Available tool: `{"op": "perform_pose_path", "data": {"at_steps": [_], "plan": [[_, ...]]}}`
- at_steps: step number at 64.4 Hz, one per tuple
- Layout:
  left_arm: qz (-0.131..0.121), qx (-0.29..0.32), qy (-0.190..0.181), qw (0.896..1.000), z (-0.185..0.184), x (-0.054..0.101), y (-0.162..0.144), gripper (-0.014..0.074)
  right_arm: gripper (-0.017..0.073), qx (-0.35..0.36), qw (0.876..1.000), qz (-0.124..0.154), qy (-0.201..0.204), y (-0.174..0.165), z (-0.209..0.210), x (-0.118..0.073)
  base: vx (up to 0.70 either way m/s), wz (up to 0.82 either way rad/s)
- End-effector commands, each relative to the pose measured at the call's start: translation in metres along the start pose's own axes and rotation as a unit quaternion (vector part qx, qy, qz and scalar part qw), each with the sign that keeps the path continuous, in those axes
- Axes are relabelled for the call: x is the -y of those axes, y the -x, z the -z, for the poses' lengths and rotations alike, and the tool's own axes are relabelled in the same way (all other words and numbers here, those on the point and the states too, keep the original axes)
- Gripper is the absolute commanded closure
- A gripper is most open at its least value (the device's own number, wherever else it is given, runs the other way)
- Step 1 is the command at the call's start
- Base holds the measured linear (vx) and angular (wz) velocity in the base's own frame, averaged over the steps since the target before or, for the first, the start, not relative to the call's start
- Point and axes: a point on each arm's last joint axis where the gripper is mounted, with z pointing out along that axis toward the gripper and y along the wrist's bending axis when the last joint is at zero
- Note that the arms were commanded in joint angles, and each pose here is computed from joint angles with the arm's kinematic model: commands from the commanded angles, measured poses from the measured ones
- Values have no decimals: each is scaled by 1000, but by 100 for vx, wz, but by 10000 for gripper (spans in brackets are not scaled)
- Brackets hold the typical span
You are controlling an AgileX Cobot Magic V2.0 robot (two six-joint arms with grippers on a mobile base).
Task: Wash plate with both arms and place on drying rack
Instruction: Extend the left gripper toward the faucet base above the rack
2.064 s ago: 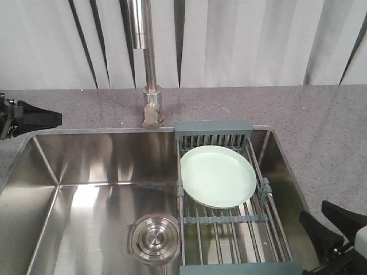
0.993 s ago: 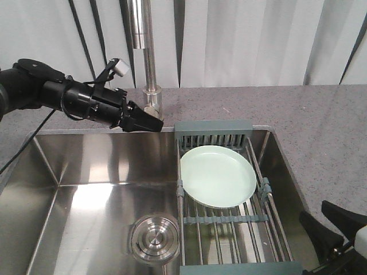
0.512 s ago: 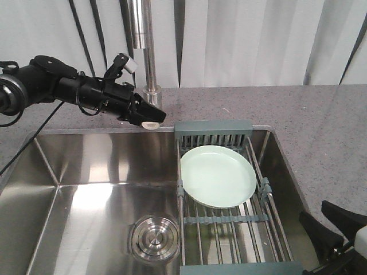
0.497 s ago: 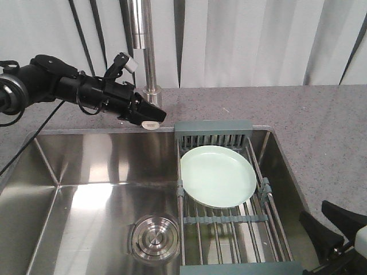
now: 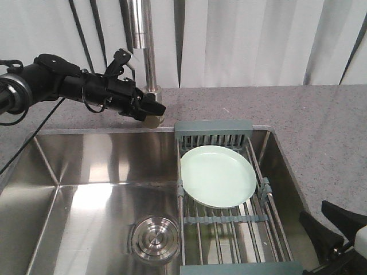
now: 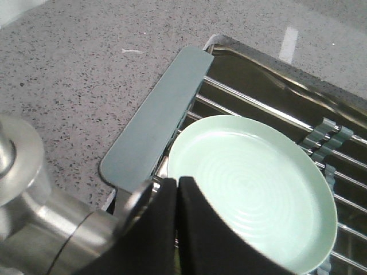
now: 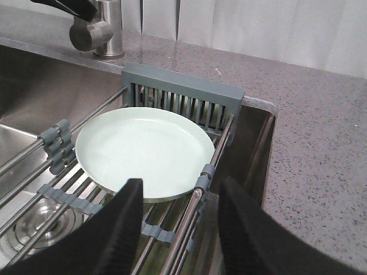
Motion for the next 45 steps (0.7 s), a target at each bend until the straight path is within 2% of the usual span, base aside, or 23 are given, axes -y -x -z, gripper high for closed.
{"op": "perform_pose_path", "data": {"at_steps": [1, 23, 45], "plan": [[-10, 71, 53, 996, 21, 6, 36, 599, 251, 48, 999, 4, 0, 15, -1, 1, 0, 0], [39, 98, 82, 991, 40, -12, 34, 599, 251, 48, 999, 4, 0, 15, -1, 1, 0, 0], [29, 87, 49, 995, 34, -2, 34, 599, 251, 48, 999, 4, 0, 15, -1, 1, 0, 0]]}}
